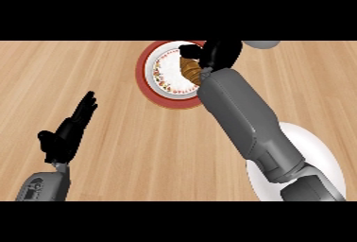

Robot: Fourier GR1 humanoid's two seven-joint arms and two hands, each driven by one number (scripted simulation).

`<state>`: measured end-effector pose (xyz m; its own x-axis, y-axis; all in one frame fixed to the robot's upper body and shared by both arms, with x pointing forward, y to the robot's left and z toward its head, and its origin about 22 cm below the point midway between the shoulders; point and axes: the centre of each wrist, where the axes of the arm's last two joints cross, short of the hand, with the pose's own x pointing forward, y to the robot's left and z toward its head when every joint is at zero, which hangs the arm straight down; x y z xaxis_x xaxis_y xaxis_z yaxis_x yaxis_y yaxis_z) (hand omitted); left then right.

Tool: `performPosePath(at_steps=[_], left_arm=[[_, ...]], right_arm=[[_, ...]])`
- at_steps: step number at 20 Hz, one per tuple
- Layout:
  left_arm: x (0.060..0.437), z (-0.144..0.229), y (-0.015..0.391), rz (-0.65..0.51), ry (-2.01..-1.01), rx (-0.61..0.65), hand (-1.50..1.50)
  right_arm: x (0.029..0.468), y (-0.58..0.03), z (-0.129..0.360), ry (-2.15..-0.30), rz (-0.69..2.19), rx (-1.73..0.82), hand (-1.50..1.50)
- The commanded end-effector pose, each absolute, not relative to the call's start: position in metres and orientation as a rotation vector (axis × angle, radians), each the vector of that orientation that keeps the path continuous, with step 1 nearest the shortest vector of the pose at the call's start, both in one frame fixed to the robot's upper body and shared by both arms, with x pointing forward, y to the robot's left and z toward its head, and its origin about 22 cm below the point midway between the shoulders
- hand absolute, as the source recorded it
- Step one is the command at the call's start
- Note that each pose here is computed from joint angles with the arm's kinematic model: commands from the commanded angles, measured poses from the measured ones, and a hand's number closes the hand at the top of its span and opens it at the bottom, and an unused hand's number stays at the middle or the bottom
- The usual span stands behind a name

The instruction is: Pick the croissant from the plate and place it in the plate

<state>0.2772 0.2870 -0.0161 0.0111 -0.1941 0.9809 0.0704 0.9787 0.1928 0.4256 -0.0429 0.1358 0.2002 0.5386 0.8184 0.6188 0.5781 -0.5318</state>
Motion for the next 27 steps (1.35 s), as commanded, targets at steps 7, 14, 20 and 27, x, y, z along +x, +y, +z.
performPosePath(at_steps=[7, 14, 20, 27], left_arm=[[0.263, -0.024, 0.294, -0.137, -1.524, 0.153, 0.00], [0.270, -0.003, 0.300, -0.128, -1.512, 0.157, 0.00], [0.255, -0.022, 0.295, -0.139, -1.515, 0.164, 0.00], [0.258, -0.016, 0.317, -0.138, -1.508, 0.153, 0.00]], right_arm=[[0.383, -0.064, 0.096, -1.573, -0.444, -0.824, -1.50], [0.313, -0.117, 0.056, -1.642, -0.274, -0.777, -1.50], [0.283, -0.147, 0.024, -1.647, -0.232, -0.777, -1.50], [0.281, -0.159, -0.010, -1.643, -0.255, -0.819, -1.50]])
